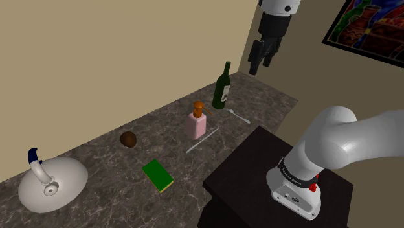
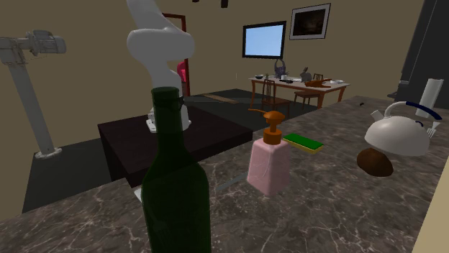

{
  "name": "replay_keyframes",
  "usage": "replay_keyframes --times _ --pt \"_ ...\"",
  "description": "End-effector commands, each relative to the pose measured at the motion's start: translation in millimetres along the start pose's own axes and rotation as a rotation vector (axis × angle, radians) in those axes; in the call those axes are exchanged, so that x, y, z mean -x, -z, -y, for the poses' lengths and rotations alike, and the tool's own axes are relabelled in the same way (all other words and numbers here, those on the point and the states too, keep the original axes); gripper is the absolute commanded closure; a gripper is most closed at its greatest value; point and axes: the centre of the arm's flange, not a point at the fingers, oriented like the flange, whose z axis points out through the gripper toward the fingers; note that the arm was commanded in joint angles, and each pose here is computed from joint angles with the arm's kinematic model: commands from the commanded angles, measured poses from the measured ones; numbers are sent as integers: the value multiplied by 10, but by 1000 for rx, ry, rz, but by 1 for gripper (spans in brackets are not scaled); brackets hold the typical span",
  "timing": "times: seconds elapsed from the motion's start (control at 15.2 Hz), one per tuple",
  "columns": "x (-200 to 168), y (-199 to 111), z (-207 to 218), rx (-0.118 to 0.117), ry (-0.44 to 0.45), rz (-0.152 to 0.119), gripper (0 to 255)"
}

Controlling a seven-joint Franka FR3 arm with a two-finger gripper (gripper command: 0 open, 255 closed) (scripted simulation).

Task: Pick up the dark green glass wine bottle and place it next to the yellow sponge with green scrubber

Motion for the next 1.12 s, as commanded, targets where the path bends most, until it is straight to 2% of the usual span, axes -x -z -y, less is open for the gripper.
replay_keyframes --times 0.0,1.06 --pt "0 0 0 0 0 0 0" --pt "-1351 -732 -1375 -15 -31 -63 0"
